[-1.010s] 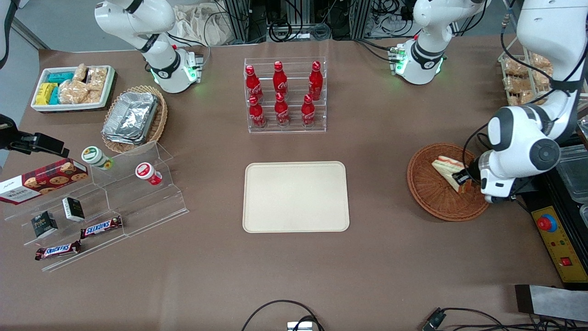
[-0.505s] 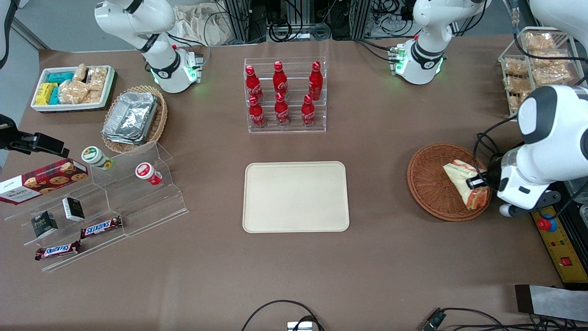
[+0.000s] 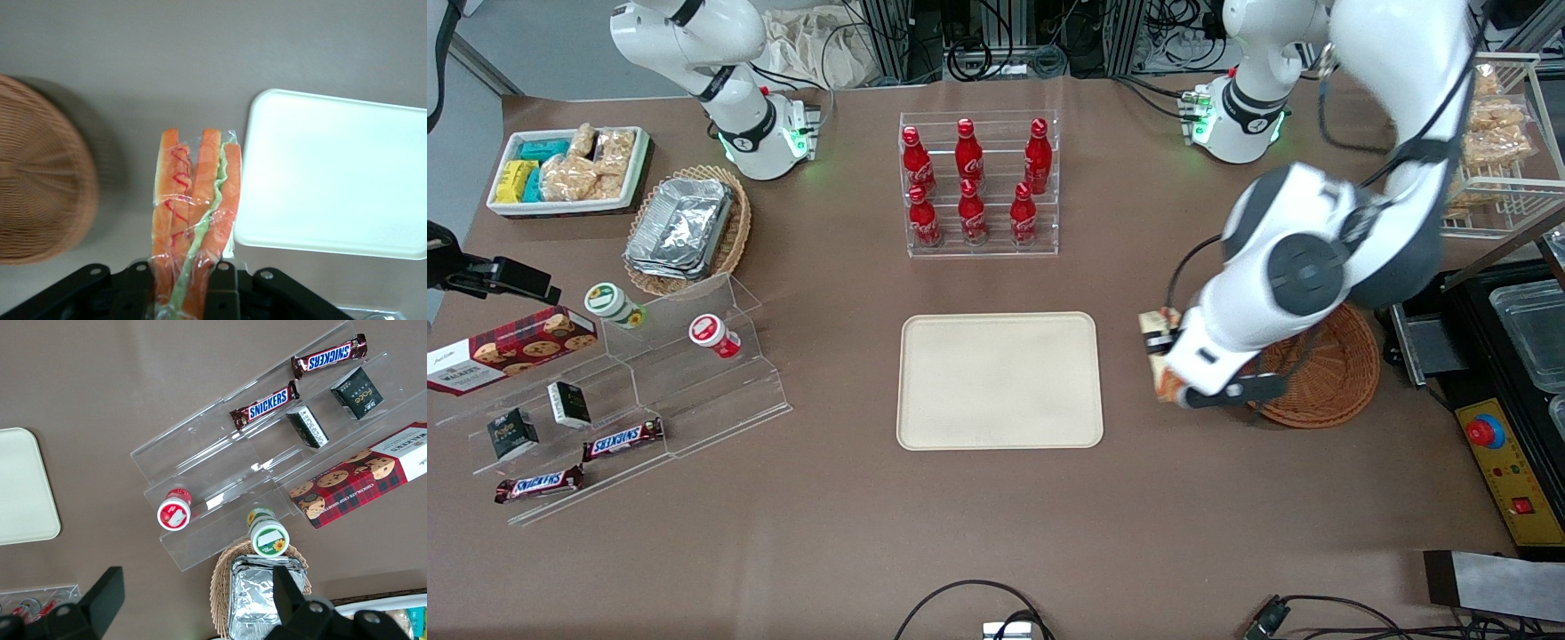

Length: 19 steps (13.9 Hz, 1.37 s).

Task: Place sandwich from basket to tray
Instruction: 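Lift the sandwich and carry it with the left gripper over the tray, then lower the sandwich onto the cream tray and open the left gripper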

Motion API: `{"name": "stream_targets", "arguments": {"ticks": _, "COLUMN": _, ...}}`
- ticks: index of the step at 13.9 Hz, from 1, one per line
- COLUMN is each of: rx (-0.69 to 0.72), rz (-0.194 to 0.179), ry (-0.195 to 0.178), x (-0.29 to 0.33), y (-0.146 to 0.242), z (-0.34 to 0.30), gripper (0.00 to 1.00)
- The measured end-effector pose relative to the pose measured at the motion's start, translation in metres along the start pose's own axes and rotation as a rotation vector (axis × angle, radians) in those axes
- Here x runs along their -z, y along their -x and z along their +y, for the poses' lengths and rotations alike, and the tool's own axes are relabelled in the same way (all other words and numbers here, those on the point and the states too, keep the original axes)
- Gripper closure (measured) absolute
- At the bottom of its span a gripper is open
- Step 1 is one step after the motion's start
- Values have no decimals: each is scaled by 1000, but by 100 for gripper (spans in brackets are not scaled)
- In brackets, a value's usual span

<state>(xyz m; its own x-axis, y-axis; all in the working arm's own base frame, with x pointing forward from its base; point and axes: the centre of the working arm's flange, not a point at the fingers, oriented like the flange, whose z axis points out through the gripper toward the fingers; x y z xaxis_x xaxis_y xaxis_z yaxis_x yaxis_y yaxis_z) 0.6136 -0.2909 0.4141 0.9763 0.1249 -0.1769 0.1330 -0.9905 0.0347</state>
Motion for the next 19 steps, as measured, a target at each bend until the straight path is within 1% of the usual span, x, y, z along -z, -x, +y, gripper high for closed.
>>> {"name": "stream_targets", "arguments": {"ticks": 2, "rx": 2, "rz": -15, "ry": 27, "x": -41, "y": -17, "z": 20, "gripper": 80}}
{"name": "stream_targets", "arguments": {"ticks": 4, "rx": 10, "rz": -29, "ry": 44, "x": -76, "y": -31, "z": 21, "gripper": 80}}
{"name": "stream_targets", "arguments": {"ticks": 6, "rx": -5, "rz": -40, "ry": 51, "x": -100, "y": -30, "z": 34, "gripper": 80}}
{"name": "stream_targets", "arguments": {"ticks": 8, "rx": -28, "rz": -45, "ry": 53, "x": -121, "y": -19, "z": 57, "gripper": 80}}
{"name": "stream_targets", "arguments": {"ticks": 9, "rx": -33, "rz": -44, "ry": 53, "x": -132, "y": -17, "z": 65, "gripper": 80}}
{"name": "stream_targets", "arguments": {"ticks": 10, "rx": -39, "rz": -48, "ry": 42, "x": -145, "y": -16, "z": 68, "gripper": 80}}
{"name": "stream_targets", "arguments": {"ticks": 12, "rx": -43, "rz": -65, "ry": 15, "x": -175, "y": -21, "z": 64, "gripper": 80}}
{"name": "stream_targets", "arguments": {"ticks": 13, "rx": -41, "rz": -74, "ry": 7, "x": -187, "y": -23, "z": 62, "gripper": 80}}
{"name": "stream_targets", "arguments": {"ticks": 14, "rx": -38, "rz": -81, "ry": 6, "x": -195, "y": -25, "z": 61, "gripper": 80}}
{"name": "stream_targets", "arguments": {"ticks": 17, "rx": -41, "rz": -79, "ry": 11, "x": -195, "y": -25, "z": 63, "gripper": 80}}
{"name": "stream_targets", "arguments": {"ticks": 19, "rx": -41, "rz": -79, "ry": 12, "x": -195, "y": -24, "z": 63, "gripper": 83}}
